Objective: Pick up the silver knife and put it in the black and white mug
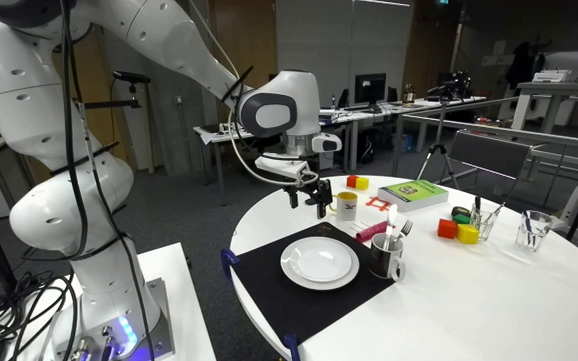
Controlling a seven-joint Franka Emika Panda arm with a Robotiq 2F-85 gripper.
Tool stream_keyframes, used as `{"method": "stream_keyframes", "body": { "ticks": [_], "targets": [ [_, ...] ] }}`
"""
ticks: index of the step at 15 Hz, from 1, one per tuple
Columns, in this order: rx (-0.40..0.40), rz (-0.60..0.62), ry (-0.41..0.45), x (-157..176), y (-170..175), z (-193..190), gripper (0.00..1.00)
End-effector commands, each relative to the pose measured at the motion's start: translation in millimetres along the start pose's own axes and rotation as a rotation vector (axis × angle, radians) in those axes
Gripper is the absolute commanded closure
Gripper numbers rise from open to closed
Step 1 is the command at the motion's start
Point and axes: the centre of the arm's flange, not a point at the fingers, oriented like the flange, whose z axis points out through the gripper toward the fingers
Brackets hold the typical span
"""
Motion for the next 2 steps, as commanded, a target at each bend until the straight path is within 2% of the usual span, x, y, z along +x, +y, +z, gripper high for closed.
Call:
{"method": "stream_keyframes", "body": {
  "ticks": [1,2],
  "targets": [
    [0.0,0.0,0.0,0.0,0.0,0.0,0.0],
    [0.0,0.0,0.0,0.0,0.0,0.0,0.0]
  ]
}}
